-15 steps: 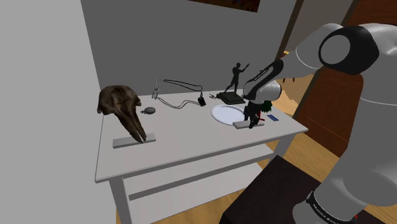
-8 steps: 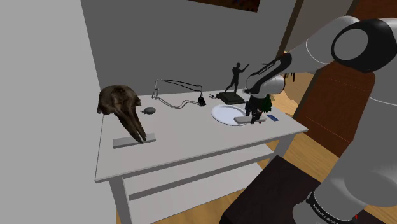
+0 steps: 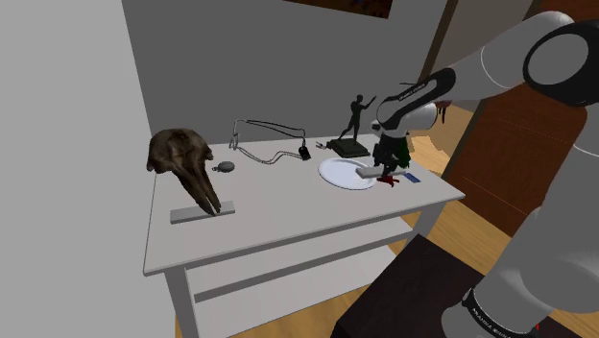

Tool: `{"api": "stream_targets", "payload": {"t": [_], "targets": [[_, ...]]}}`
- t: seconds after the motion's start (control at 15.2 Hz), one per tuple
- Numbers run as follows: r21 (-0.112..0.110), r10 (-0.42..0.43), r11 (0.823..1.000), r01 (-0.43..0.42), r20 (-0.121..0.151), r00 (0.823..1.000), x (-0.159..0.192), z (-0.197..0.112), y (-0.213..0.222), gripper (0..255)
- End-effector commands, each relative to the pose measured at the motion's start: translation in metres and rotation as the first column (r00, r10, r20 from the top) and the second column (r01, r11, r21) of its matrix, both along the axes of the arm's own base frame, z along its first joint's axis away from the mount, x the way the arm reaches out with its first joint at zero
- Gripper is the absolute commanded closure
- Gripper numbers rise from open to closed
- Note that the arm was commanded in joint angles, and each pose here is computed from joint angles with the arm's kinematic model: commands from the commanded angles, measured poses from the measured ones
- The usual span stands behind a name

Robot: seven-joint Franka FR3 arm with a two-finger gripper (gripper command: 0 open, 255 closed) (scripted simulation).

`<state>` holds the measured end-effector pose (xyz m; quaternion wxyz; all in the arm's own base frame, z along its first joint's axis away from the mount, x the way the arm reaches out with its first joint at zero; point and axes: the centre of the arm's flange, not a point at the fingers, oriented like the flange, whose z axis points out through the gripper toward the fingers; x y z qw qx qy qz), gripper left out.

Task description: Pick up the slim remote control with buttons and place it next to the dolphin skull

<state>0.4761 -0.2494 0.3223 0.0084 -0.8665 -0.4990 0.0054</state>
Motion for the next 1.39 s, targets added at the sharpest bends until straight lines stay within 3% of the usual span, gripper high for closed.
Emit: {"api": "stream_targets", "payload": {"t": [0.0, 1.32], "targets": [[0.0, 0.0, 1.0, 0.0, 0.0, 1.0, 0.001, 0.01, 0.0, 255], [0.0, 0.0, 1.0, 0.0, 0.0, 1.0, 0.001, 0.116, 0.0, 255]]}}
